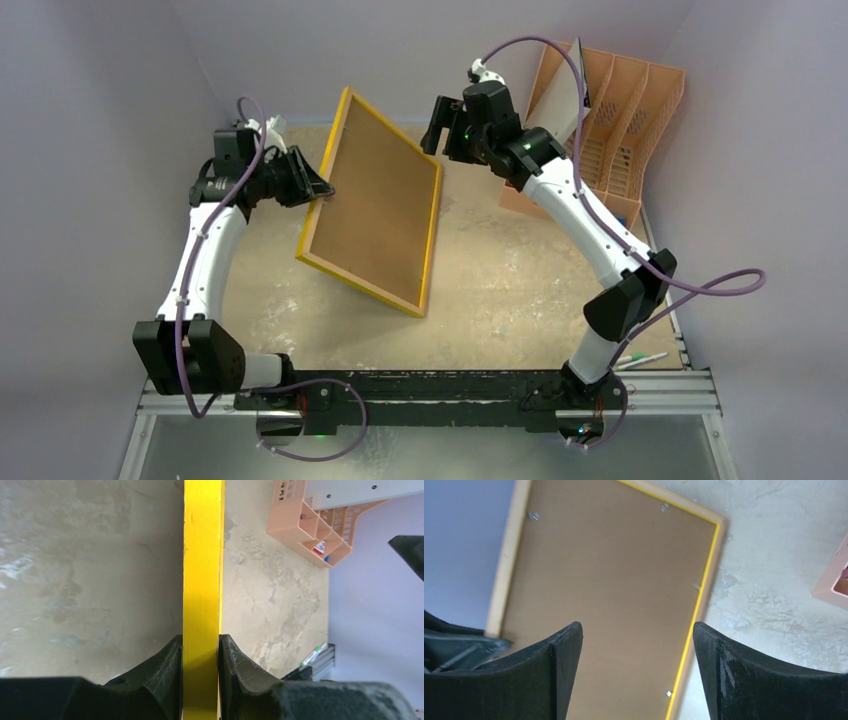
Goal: Put the photo into the frame
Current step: Turn over the photo frame at the center of the board.
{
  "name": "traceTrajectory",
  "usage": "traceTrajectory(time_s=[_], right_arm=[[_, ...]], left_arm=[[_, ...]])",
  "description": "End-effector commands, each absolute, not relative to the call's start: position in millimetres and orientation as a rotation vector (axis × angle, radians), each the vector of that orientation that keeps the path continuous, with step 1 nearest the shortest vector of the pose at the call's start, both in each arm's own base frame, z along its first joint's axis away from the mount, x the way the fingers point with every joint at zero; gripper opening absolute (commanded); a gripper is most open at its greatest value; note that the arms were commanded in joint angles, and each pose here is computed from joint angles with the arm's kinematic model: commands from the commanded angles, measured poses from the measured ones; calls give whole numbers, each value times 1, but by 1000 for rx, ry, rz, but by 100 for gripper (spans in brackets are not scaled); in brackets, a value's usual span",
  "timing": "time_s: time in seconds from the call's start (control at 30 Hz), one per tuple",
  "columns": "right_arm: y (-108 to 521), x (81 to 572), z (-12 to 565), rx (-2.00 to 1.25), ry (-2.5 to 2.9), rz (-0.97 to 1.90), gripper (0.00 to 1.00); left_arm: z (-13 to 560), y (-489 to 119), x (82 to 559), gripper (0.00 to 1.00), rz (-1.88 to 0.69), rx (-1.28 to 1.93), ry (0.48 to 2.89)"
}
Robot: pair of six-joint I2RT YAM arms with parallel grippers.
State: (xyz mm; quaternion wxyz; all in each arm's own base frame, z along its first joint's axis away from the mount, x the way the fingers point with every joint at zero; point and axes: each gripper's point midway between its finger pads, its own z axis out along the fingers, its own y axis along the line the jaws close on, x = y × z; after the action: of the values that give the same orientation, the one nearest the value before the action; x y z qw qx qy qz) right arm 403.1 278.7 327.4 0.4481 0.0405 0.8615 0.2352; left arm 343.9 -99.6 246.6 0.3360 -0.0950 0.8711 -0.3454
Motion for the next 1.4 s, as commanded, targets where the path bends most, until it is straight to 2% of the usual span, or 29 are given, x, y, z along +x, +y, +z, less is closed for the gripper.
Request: traceTrajectory(time_s=[0.0,0.17,0.43,0.63,0.87,1.17,1.37], right_arm=[[276,401,315,42,2163,581,83],[282,398,305,58,2213,644,86],[305,392,293,30,2289,810,87],[310,384,300,64,2255,906,88],[320,378,316,92,2218,1030,85],[323,364,315,120,2227,1122,83],[331,362,318,109,2231,1174,82]], left_arm=[[274,-71,349,0,-648,-140,2269],[309,-63,350,0,-571,-89,2216],[343,-50,355,0,-447,-16,2148],[354,-34,361,0,-323,10,2120],[379,-36,366,0,-318,40,2050],[409,-74,356,0,-409,187,1955],[389,-103,350,0,-385,228,1960]])
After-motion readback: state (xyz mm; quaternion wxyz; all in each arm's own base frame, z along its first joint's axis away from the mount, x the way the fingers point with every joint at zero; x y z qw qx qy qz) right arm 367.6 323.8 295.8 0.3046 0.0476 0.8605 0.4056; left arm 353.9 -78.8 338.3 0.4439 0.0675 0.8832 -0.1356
